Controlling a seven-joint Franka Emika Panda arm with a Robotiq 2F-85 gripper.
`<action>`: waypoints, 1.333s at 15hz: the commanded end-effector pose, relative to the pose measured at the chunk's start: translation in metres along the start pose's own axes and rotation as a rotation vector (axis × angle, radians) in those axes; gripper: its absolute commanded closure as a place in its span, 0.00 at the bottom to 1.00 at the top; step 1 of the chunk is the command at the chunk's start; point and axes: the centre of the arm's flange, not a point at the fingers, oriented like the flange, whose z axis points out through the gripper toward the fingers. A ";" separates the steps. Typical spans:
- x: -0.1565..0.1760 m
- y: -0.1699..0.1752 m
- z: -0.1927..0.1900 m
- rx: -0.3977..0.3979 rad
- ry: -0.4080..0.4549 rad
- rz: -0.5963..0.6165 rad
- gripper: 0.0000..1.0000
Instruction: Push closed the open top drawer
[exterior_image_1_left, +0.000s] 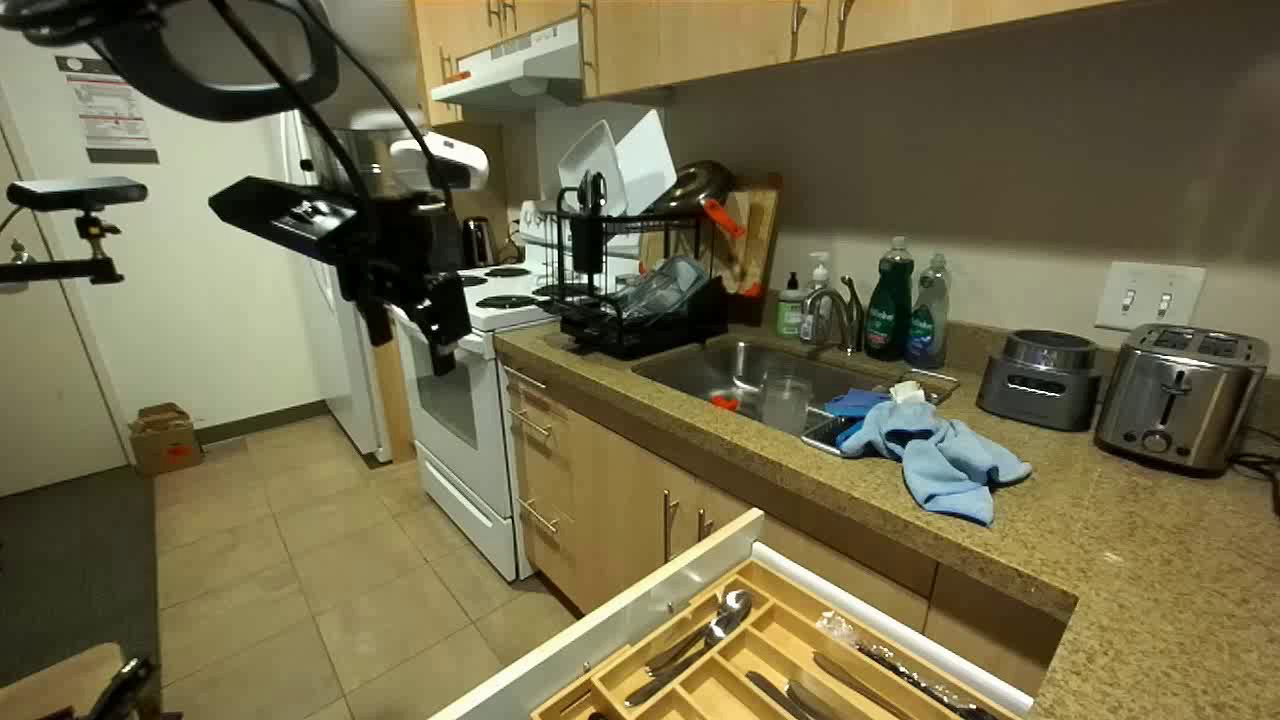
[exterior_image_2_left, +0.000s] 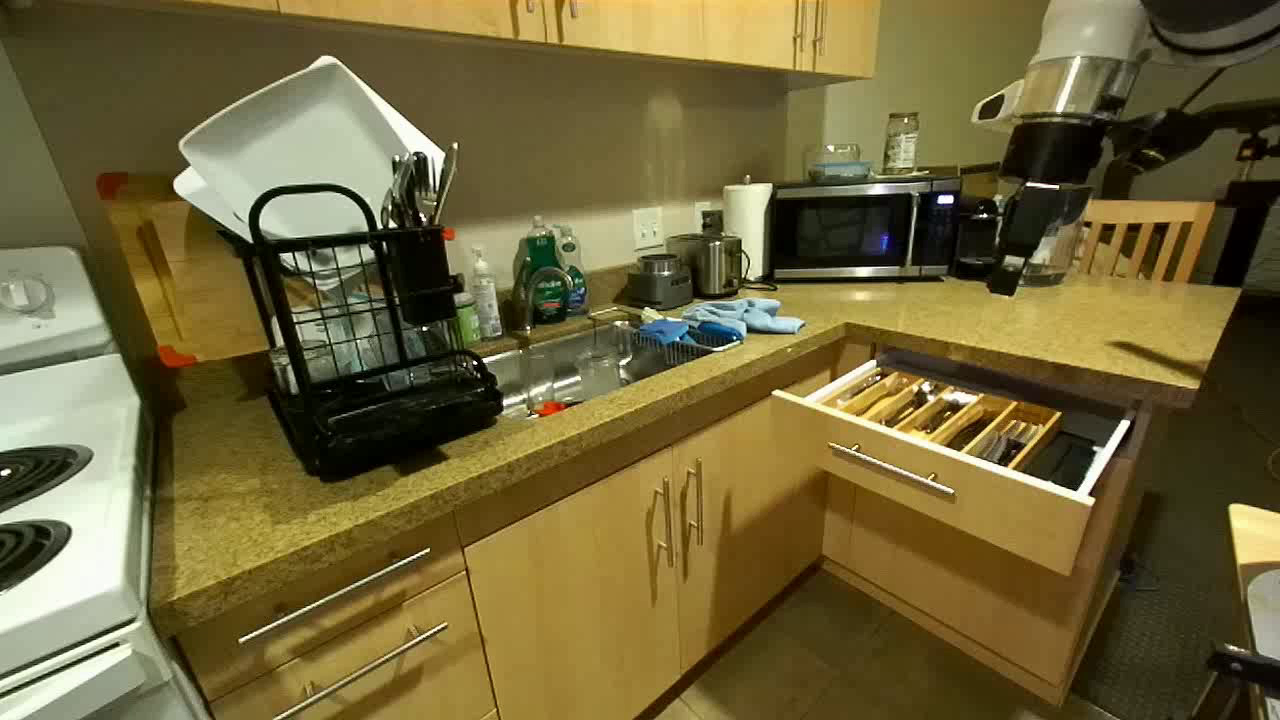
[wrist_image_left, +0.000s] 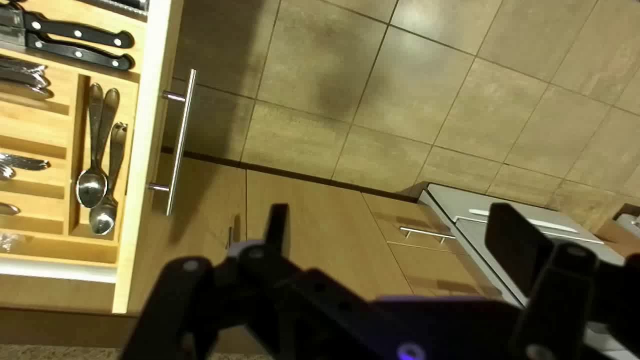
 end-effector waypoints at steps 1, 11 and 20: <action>0.000 0.000 0.000 0.000 0.000 0.000 0.00; 0.002 0.000 0.007 -0.016 -0.005 0.001 0.00; 0.046 -0.005 0.077 -0.041 -0.056 0.031 0.00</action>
